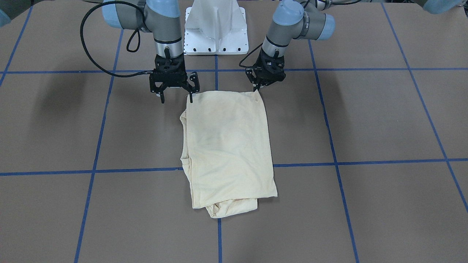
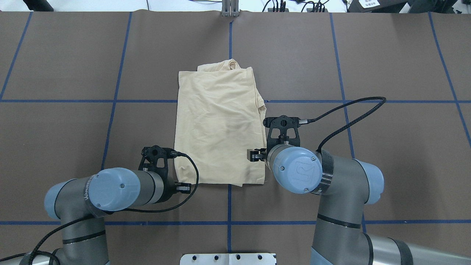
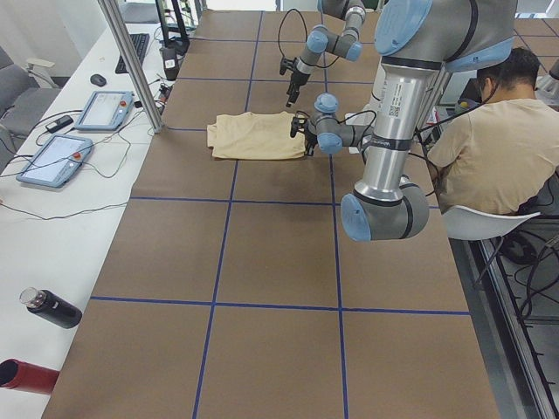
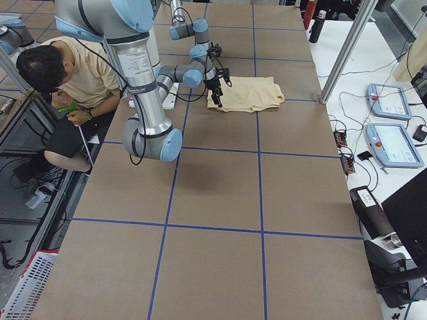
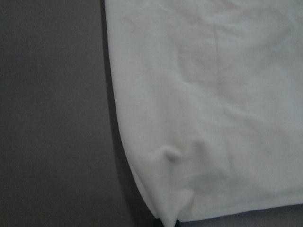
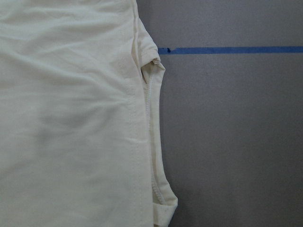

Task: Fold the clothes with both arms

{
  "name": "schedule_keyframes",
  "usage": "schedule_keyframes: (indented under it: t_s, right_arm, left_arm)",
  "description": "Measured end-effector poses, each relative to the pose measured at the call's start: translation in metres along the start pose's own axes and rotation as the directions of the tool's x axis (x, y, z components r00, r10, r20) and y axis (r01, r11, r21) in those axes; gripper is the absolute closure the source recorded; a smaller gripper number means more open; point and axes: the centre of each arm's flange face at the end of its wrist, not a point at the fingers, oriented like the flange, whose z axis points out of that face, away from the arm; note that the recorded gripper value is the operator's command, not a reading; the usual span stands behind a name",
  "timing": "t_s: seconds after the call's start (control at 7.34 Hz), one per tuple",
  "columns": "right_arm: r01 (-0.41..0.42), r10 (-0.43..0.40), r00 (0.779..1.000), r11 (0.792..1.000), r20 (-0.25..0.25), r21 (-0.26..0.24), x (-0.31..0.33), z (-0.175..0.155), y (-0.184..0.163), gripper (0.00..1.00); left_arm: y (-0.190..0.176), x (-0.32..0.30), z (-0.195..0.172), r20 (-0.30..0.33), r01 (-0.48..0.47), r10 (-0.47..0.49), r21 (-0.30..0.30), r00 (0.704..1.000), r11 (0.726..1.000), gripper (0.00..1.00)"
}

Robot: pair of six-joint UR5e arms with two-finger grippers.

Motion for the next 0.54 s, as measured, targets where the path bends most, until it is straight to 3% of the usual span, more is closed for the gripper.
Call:
schedule_keyframes:
  t_s: [0.14,0.54]
  right_arm:
    - [-0.035,0.034,0.999,0.999,0.018,0.026,-0.005,0.011,0.01,0.19]
    - [-0.091,0.091,0.996,0.993,0.005,0.077,-0.012,0.038,0.038,0.23]
  left_arm:
    - [0.0,0.0,0.0,0.0,0.0,0.0,0.0,1.0,1.0,1.0]
    - [0.0,-0.001,0.001,0.002,0.0,0.0,-0.001,1.0,1.0,1.0]
